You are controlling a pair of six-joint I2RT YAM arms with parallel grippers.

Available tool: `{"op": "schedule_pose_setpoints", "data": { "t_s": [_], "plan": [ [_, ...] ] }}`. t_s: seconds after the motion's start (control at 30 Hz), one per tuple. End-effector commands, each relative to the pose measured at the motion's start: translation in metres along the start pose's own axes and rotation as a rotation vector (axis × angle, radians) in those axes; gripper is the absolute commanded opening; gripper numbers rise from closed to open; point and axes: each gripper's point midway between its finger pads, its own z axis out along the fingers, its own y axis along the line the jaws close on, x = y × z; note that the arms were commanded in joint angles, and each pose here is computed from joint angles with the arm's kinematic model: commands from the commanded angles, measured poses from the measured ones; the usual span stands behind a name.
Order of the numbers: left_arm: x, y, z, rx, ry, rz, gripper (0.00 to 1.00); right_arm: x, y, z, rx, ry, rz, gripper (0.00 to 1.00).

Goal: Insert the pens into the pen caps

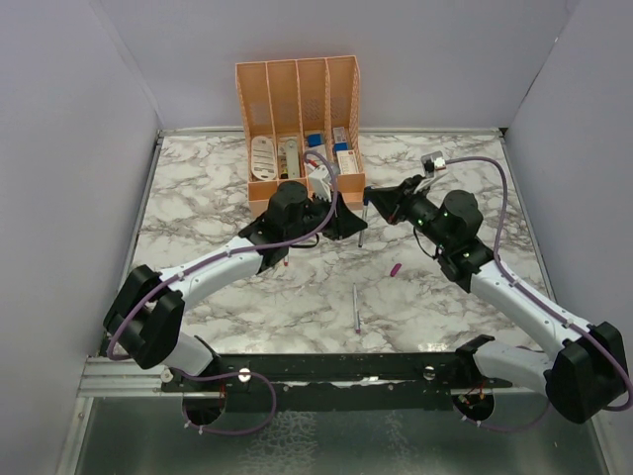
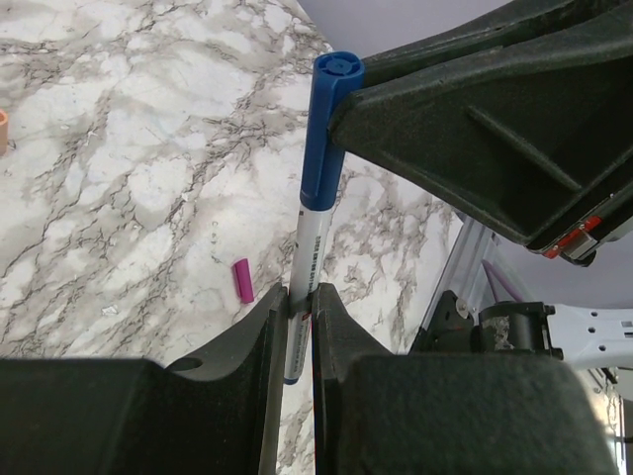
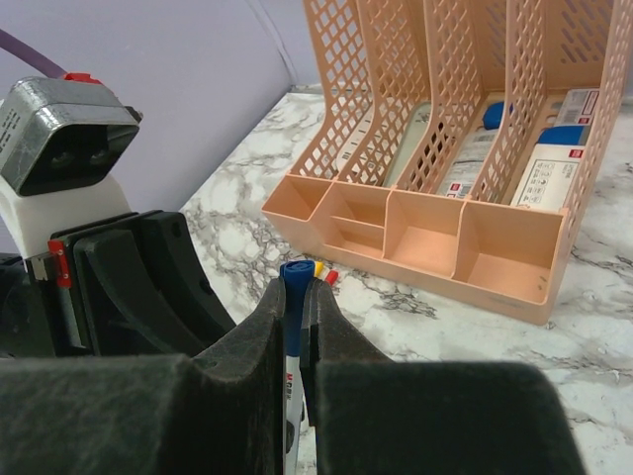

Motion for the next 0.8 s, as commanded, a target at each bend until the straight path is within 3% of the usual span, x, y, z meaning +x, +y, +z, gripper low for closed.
{"op": "schedule_pose_setpoints", "data": {
  "t_s": [0.0,0.2,0.33,0.43,0.63,0.77],
  "plan": [
    [-0.132,-0.030,-0.025,0.050,-0.455,0.108,0.00,0.111,0.001,-0.029,-0.019,0.401,0.081,0.01],
    [-0.101,-0.017,-0.020,0.043,-0.360,0.072,0.00,0.088,0.002,-0.015,-0.006,0.338,0.077,0.01],
    [-0.056,0.009,-0.020,-0.019,-0.246,-0.007,0.00,0.049,0.004,0.001,0.020,0.233,0.049,0.19],
    [-0.018,0.032,-0.026,-0.095,-0.152,-0.073,0.00,0.018,0.004,0.013,0.052,0.160,0.026,0.24],
    [0.038,0.089,-0.043,-0.383,0.047,-0.130,0.00,-0.039,0.012,0.015,0.080,0.013,-0.011,0.25],
    [0.057,0.132,-0.054,-0.640,0.207,-0.099,0.00,-0.038,0.001,0.010,0.152,0.032,-0.019,0.25]
  ]
}}
